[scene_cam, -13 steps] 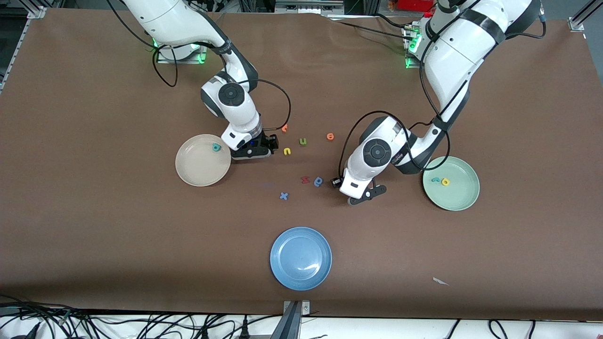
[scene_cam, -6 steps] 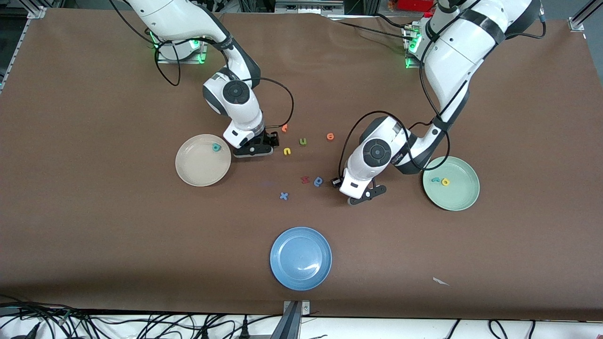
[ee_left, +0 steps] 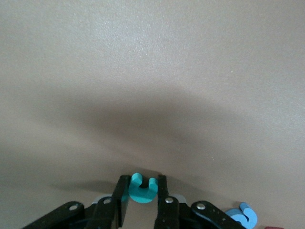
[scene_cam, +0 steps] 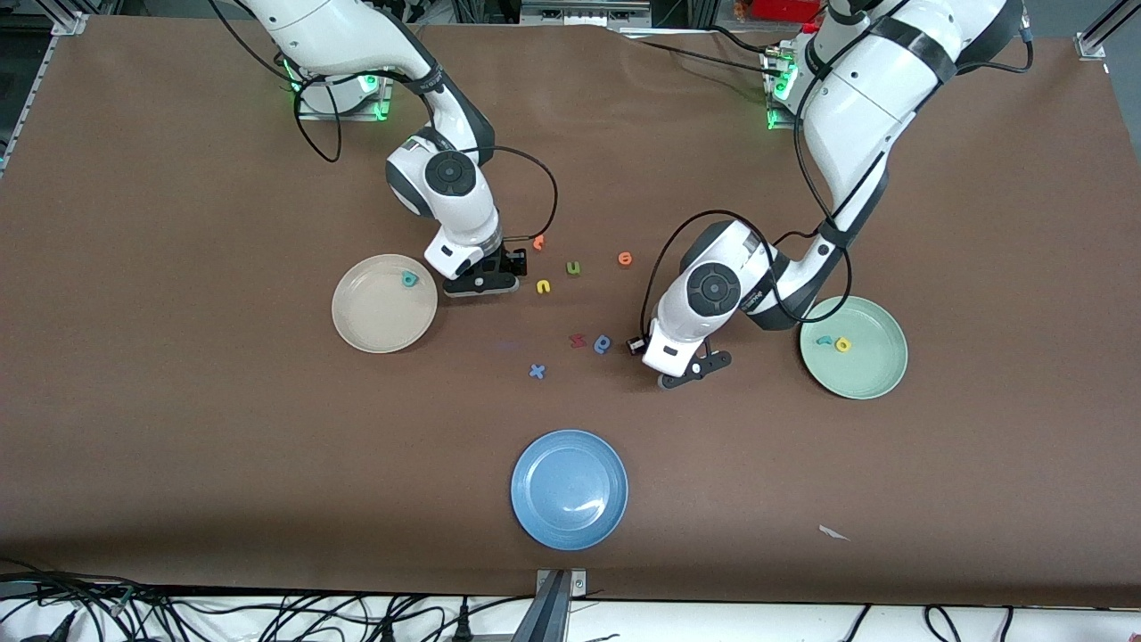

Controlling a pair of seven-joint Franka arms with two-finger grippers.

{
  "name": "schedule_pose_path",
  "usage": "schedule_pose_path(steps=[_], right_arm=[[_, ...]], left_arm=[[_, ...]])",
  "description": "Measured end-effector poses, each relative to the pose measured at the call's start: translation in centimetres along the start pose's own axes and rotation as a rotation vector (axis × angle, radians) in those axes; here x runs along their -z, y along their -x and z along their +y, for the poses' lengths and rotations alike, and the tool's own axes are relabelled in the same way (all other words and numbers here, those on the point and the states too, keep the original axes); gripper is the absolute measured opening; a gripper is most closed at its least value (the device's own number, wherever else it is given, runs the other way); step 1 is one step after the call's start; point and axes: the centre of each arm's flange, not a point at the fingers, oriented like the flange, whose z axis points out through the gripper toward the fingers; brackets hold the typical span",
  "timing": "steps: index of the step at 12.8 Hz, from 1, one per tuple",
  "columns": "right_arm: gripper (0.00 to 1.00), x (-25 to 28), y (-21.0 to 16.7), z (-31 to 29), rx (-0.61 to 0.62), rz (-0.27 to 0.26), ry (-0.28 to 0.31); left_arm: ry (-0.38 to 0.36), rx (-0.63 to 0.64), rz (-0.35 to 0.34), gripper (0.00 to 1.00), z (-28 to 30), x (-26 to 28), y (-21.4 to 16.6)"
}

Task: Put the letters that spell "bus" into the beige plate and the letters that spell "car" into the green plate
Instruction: 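Drop the cyan c on the green plate while the right gripper grasps the s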

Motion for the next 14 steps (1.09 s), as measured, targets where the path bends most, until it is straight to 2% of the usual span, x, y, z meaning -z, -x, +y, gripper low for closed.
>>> schedule_pose_path(steps=[1, 3, 7, 8, 11, 14], right_arm=[[0.68, 0.0, 0.0, 0.0, 0.0, -0.001, 0.001], [0.64, 0.0, -0.1, 0.2, -0.003, 0.0, 0.003], [0.61, -0.1, -0.4, 0.6, -0.01, 0.003, 0.007], [0.57, -0.1, -0.5, 0.7, -0.012, 0.004, 0.009], [0.55, -0.1, -0.5, 0.8, -0.013, 0.003, 0.01], [0.51, -0.1, -0.5, 0.8, -0.013, 0.004, 0.01]], left_arm=[[0.002, 0.003, 0.003, 0.28, 0.0, 0.1, -0.2], [-0.001, 0.008, 0.006, 0.28, -0.4, 0.8, -1.1], [-0.093, -0.05, -0.034, 0.28, -3.3, 5.8, -4.0], [-0.107, -0.07, -0.052, 0.28, -4.5, 7.5, -4.7], [-0.16, -0.145, -0.114, 0.28, -9.7, 11.0, -8.1], [-0.173, -0.23, -0.194, 0.28, -17.3, 11.3, -12.6]])
